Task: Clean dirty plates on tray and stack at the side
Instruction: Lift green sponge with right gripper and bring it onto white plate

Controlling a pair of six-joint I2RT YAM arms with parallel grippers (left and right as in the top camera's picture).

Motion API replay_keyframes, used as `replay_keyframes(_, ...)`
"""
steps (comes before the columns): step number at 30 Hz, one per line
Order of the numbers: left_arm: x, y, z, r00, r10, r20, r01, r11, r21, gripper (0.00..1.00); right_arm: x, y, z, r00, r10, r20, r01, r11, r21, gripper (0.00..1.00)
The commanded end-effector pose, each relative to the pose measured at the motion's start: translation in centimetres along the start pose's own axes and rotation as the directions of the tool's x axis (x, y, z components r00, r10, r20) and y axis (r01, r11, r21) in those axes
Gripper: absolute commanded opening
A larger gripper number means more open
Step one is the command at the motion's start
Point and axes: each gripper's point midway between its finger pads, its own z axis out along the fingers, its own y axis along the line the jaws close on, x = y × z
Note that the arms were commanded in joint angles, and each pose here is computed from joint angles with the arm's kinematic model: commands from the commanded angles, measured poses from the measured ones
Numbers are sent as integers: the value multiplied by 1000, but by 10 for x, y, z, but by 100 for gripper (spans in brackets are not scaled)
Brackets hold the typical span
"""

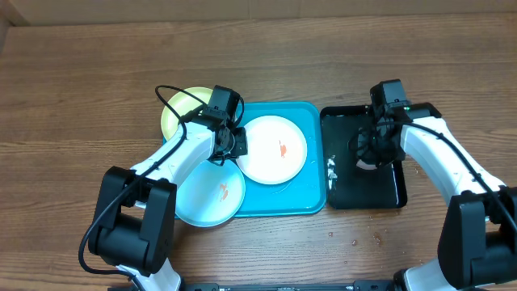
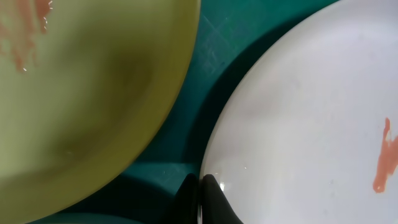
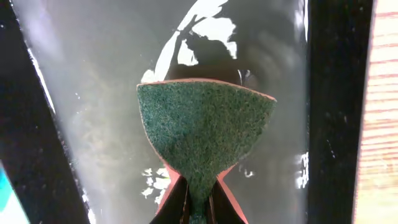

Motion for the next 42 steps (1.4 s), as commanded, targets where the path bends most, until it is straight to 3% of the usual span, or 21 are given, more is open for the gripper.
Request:
replay_keyframes(1, 2, 4, 4, 999, -33, -7, 33, 999, -7, 4, -19, 5, -17, 999, -17, 45, 18, 1000, -20, 4)
replay_keyframes(10, 1, 3, 4, 999, -32, -5, 32, 999, -6, 4, -33, 23, -57, 999, -21, 49, 26, 995, -101, 4)
replay_keyframes(17, 1, 2, 4, 999, -32, -5, 32, 999, 1, 4, -38, 77, -89, 997, -49, 60, 68, 926, -372, 4)
replay_keyframes(22, 1, 2, 4, 999, -32, -5, 32, 999, 1, 4, -34, 109, -92, 992, -96, 85, 122, 907, -403, 4)
replay_keyframes(36, 3, 2, 4, 999, -31, -14, 31, 1000, -2, 4, -13, 187, -72, 939, -240, 247, 275, 954, -117, 4)
replay_keyframes(42, 5, 4, 4, 999, -33, -23, 32, 999, -7, 4, -11, 199, -42, 938, -262, 229, 285, 956, -72, 4)
